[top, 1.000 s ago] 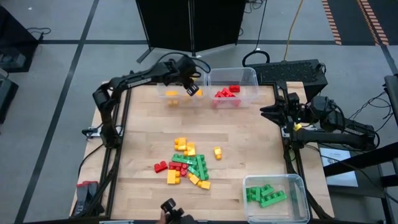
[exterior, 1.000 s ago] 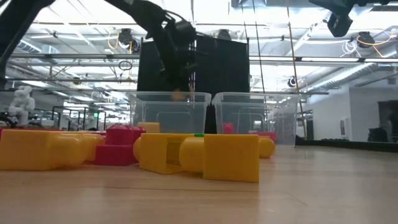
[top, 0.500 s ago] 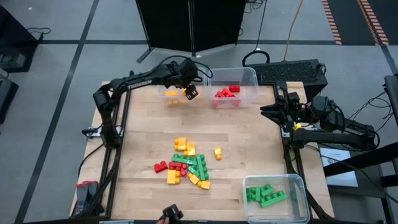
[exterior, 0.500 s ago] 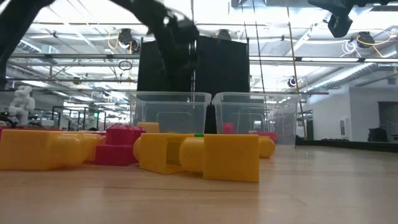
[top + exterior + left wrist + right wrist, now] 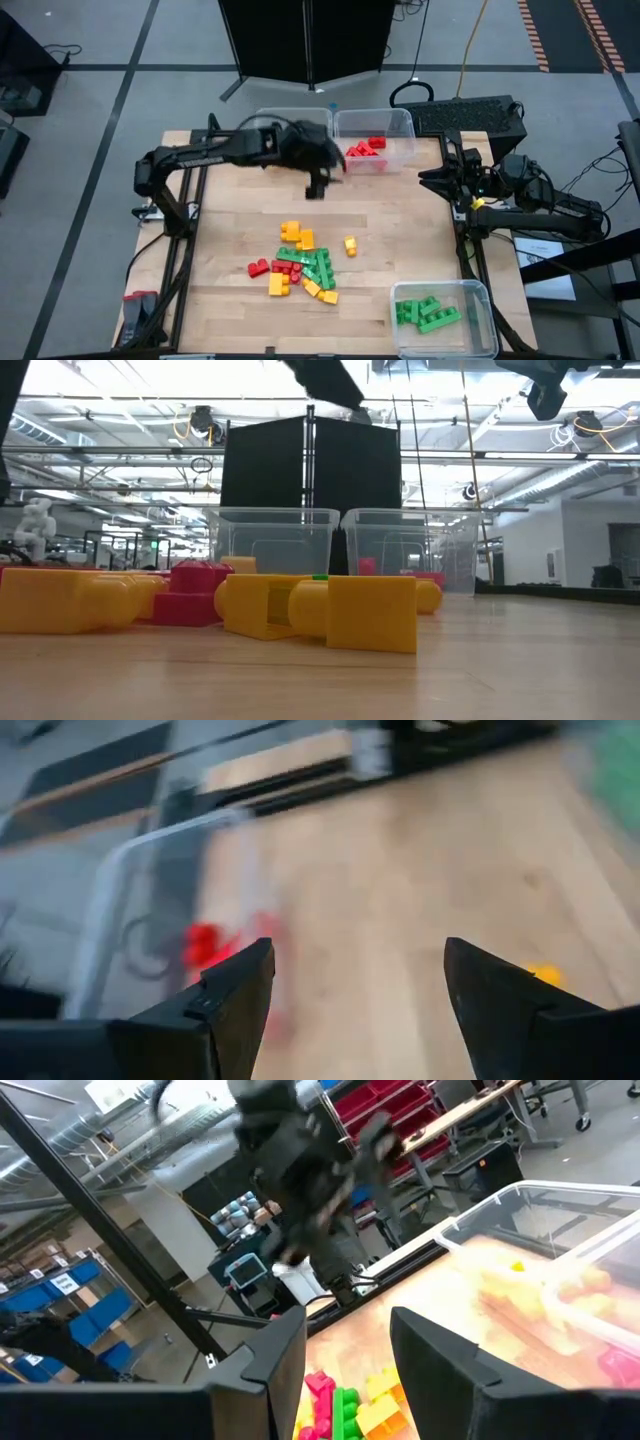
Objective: Sort blocks
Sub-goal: Put the yellow game piece into the top left transparent bin
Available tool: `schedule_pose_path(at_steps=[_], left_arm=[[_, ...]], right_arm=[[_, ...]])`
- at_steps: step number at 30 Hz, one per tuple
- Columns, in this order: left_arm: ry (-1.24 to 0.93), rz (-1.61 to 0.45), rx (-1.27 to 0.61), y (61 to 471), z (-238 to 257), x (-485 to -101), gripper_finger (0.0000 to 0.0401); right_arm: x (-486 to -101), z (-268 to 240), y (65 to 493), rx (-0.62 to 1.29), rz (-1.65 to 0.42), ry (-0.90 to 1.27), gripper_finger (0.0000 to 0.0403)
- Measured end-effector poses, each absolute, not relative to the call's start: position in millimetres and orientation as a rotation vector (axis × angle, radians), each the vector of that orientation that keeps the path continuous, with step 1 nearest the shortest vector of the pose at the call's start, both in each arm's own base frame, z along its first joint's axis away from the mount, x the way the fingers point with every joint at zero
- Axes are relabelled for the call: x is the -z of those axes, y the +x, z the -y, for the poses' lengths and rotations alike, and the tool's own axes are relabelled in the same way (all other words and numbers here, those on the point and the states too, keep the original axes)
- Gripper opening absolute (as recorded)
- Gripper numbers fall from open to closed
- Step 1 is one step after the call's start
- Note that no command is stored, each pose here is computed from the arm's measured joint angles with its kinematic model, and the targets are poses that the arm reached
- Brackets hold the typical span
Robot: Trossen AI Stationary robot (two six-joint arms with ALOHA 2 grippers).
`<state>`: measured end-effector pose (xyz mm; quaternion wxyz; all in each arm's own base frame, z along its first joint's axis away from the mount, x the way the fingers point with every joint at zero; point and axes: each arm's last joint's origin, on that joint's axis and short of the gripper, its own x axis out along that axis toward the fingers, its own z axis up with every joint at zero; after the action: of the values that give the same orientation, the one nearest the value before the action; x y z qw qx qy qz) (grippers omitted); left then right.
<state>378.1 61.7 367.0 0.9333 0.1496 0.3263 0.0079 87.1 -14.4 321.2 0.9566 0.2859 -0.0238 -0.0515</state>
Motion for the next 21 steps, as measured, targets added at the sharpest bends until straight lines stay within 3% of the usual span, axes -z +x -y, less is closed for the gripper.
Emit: schedule_pose_path(at_steps=[5,13,21], left_arm=[[0.410,-0.753,0.122,403,-37,-329,0.0257],[0.394,-0.747,0.305,450,-3,-265,0.0257],[0.496,-0.812,0.474,471,33,-202,0.0258]], right_arm=[[-320,14,87,0.104,0.040,0.583,0.0144],[-319,14,87,0.103,0.025,0.590,0.0144],[-310,13,87,0.104,-0.072,0.604,0.0144]])
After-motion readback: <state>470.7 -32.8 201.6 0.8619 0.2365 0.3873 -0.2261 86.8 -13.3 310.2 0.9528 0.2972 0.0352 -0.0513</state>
